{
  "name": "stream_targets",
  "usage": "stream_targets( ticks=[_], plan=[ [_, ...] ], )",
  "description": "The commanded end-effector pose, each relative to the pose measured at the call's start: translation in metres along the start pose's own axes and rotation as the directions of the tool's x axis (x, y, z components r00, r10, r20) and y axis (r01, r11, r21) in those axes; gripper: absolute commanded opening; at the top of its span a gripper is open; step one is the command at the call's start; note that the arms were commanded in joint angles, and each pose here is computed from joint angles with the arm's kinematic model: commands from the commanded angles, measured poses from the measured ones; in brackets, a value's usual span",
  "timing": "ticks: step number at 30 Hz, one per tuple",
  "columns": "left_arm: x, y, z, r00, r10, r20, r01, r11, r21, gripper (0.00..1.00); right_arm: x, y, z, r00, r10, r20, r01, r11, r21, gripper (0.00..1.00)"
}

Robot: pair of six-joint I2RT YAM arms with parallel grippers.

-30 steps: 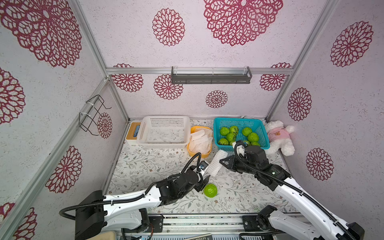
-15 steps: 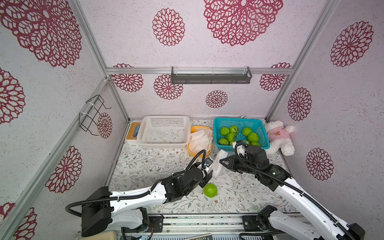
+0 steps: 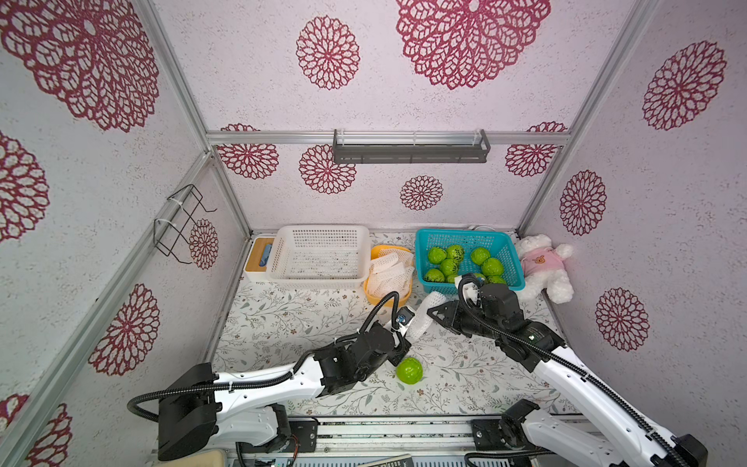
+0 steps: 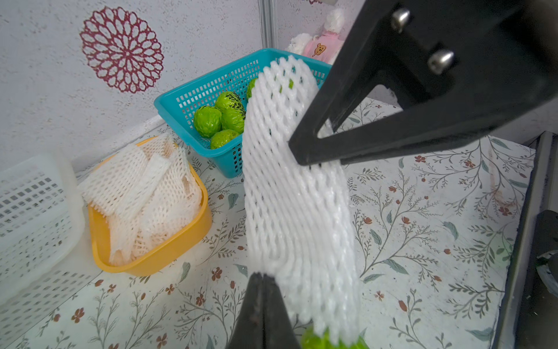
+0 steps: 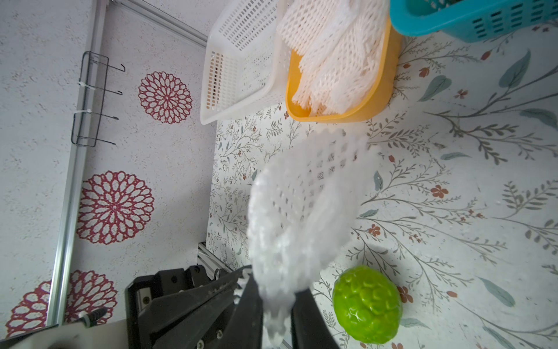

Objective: Sleeve custard apples in foam nets
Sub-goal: Open the foam net.

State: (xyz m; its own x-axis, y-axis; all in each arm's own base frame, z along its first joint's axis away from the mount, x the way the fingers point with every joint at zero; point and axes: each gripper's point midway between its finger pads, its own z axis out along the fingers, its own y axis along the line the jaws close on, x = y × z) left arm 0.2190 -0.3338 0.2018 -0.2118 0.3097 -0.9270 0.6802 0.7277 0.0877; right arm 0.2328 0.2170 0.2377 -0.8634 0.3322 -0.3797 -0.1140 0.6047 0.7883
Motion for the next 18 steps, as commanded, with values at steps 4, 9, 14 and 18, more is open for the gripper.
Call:
stream_targets(
  ticks=[4, 9, 14, 18],
  plan=[
    [-0.014, 0.002, -0.008, 0.992, -0.086, 0.088, 0.085, 0.996, 0.008, 0.0, -0.009, 0.012, -0.002, 0.999, -0.016, 0.04, 0.018, 0.998, -0.062, 0.38],
    [-0.019, 0.015, -0.011, 0.973, -0.188, 0.131, 0.189, 0.982, 0.006, 0.0, -0.014, 0.024, -0.012, 0.992, -0.086, 0.097, 0.098, 0.988, -0.122, 0.59],
    [-0.03, 0.039, -0.017, 0.925, -0.334, 0.178, 0.339, 0.941, 0.006, 0.0, -0.015, 0.034, -0.029, 0.973, -0.153, 0.174, 0.183, 0.967, -0.177, 0.65],
    [-0.042, 0.054, -0.023, 0.874, -0.441, 0.202, 0.443, 0.896, 0.037, 0.0, -0.008, 0.044, -0.036, 0.962, -0.196, 0.19, 0.241, 0.938, -0.25, 0.65]
  ],
)
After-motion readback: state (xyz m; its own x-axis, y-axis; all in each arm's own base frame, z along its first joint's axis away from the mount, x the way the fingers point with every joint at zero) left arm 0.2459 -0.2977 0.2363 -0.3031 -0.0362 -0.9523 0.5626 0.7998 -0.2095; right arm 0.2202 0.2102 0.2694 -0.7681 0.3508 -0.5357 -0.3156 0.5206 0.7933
